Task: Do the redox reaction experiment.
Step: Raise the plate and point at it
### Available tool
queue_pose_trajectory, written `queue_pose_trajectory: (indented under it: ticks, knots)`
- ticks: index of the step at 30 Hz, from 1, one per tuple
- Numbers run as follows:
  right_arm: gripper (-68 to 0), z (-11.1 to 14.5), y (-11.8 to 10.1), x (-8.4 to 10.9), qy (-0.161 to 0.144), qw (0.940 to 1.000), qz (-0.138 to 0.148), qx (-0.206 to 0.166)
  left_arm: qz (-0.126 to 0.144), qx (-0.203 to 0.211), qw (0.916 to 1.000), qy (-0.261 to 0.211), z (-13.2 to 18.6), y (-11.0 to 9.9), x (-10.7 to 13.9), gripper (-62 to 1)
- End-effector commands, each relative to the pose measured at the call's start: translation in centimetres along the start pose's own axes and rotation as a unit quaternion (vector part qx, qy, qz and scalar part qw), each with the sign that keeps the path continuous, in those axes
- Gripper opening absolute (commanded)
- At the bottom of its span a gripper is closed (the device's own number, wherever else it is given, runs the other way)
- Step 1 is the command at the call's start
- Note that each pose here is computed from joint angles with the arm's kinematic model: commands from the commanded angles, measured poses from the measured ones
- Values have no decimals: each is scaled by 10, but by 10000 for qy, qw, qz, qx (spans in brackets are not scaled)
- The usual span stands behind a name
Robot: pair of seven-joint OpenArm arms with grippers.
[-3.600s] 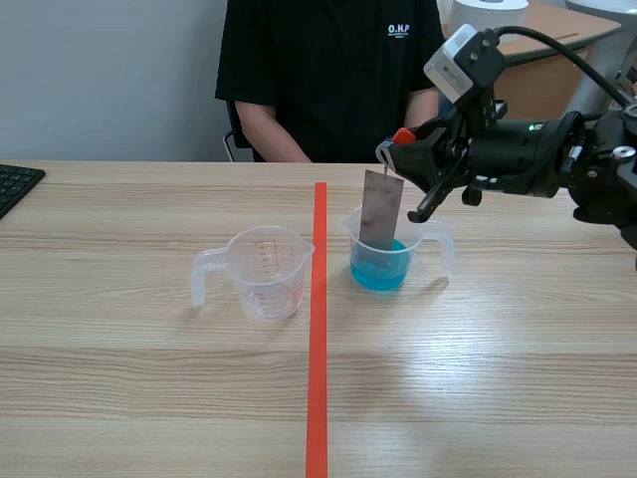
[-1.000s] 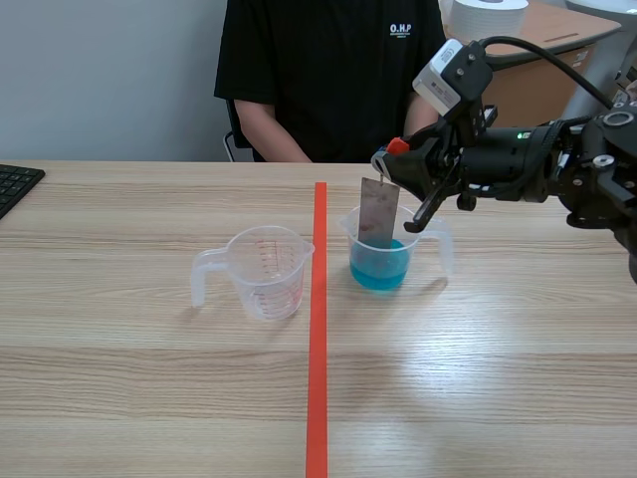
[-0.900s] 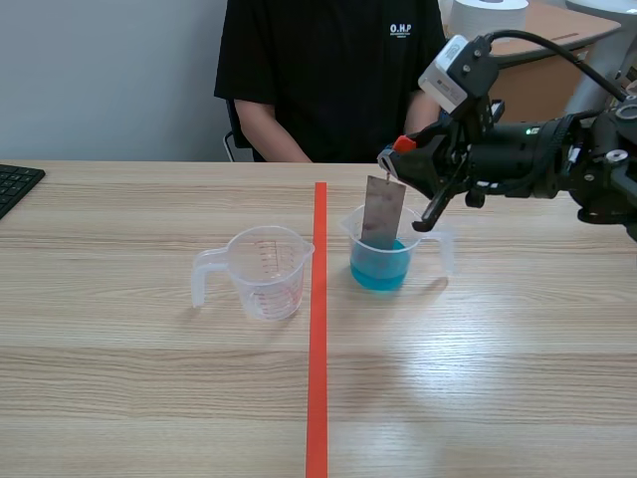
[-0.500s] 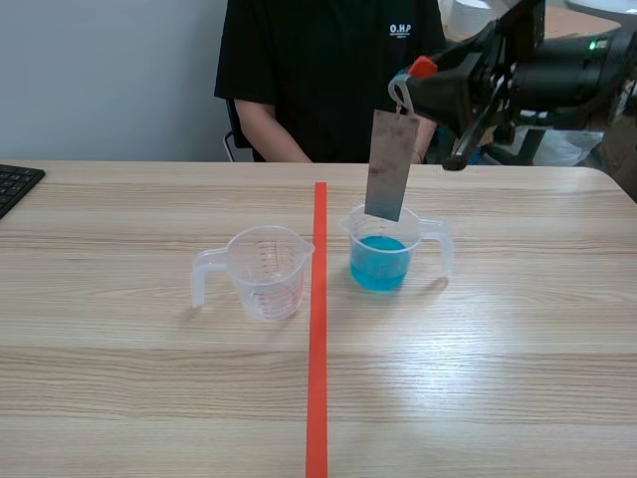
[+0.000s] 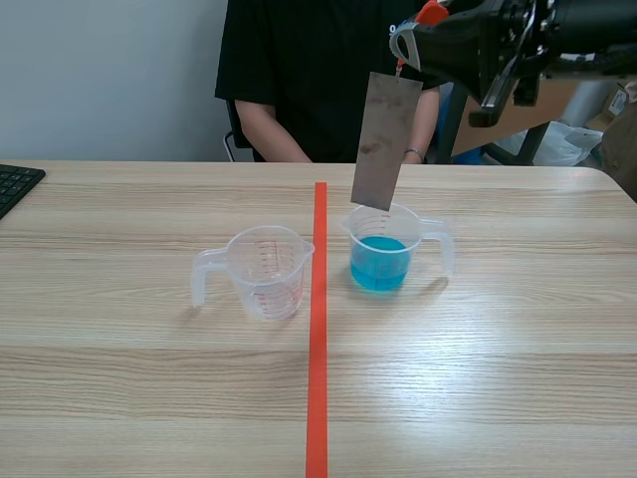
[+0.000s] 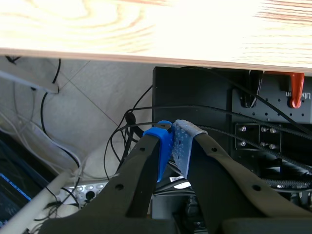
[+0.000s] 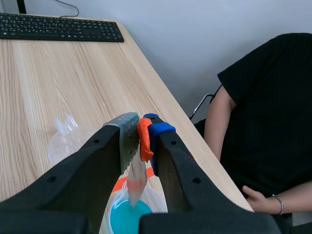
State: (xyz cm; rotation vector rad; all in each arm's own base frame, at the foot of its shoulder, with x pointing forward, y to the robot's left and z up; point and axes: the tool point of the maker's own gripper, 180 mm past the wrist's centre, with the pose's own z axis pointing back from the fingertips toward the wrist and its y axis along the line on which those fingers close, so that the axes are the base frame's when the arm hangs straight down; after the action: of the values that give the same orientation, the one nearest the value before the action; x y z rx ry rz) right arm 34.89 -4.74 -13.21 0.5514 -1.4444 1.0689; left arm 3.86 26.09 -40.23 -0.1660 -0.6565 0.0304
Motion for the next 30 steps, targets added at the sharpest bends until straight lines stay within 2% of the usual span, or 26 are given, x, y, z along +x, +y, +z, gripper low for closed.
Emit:
queue_pose_trajectory:
  ticks: [1, 4, 8, 11, 15, 19, 24, 27, 30]
  knots:
    - [-660, 7, -10, 19, -211, 9996, 141, -77, -224, -188, 9995, -91, -2, 0, 15, -582]
    - [-660, 11, -13, 24, -254, 9995, 139, -103, -606, -402, 9973, -84, -5, 3, 31, -582]
    - [-660, 14, -18, 27, -263, 9994, 152, -178, -1138, -886, 9895, -86, -6, 2, 53, -582]
    - [-660, 15, -20, 29, -277, 9992, 169, -217, -1533, -1294, 9795, -198, -9, -3, 78, -582]
    - [-660, 15, -20, 28, -260, 9993, 168, -217, -2119, -1524, 9641, -486, -21, -5, 126, -582]
    - [-660, 15, -20, 28, -256, 9993, 169, -217, -2605, -1862, 9418, -1024, -25, -20, 180, -582]
    - [-660, 15, -20, 27, -237, 9993, 167, -217, -3143, -2211, 9066, -1746, -21, -55, 242, -582]
    - [-660, 15, -20, 27, -238, 9993, 167, -217, -3379, -2357, 8878, -2051, -18, -76, 267, -582]
    - [-660, 15, -20, 27, -237, 9993, 167, -217, -3526, -2526, 8728, -2236, -17, -97, 281, -582]
